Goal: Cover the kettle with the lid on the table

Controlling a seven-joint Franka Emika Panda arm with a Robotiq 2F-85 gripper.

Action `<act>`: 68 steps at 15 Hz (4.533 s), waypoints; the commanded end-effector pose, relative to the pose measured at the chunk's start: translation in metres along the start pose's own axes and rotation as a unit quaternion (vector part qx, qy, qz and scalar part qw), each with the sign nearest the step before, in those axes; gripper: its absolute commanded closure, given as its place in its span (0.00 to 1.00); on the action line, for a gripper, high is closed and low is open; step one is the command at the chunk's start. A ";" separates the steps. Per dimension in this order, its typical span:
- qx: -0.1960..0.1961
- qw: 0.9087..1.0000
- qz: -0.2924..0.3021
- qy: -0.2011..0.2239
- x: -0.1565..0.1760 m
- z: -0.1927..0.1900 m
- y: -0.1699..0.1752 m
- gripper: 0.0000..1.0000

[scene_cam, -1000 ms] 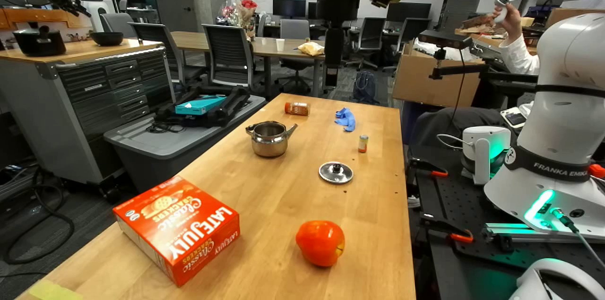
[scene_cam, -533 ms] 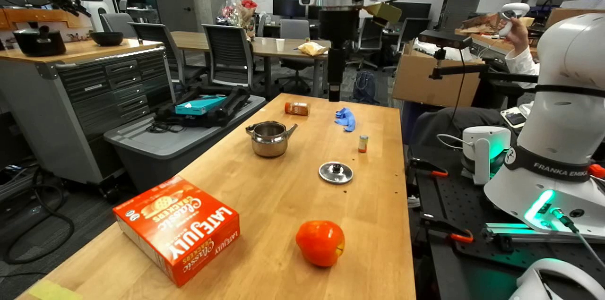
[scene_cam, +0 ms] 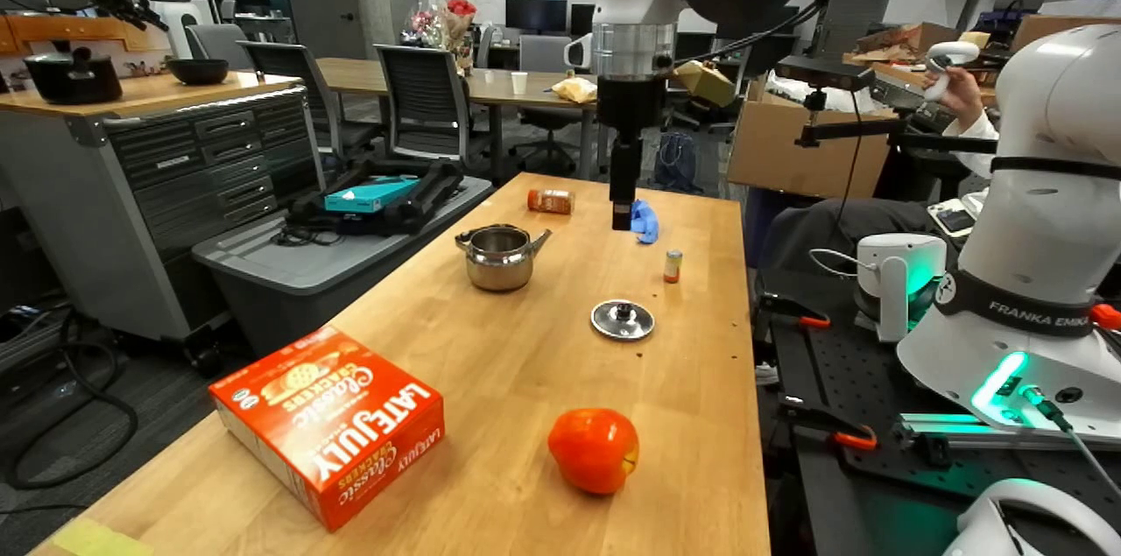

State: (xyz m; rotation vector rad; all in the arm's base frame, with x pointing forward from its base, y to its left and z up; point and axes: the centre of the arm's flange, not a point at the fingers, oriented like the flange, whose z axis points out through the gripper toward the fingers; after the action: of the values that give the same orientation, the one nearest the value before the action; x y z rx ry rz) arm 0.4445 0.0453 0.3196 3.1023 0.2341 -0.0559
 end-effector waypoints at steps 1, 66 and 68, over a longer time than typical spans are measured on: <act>0.014 1.000 -0.013 0.002 0.006 0.029 0.012 0.00; 0.008 0.995 -0.097 -0.007 0.074 0.034 0.047 0.93; 0.007 0.996 -0.090 -0.008 0.088 0.022 0.046 0.93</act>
State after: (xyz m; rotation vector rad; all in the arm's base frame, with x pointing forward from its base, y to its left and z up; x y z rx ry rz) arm 0.5145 0.0029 0.2705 3.0698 0.5629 -0.0756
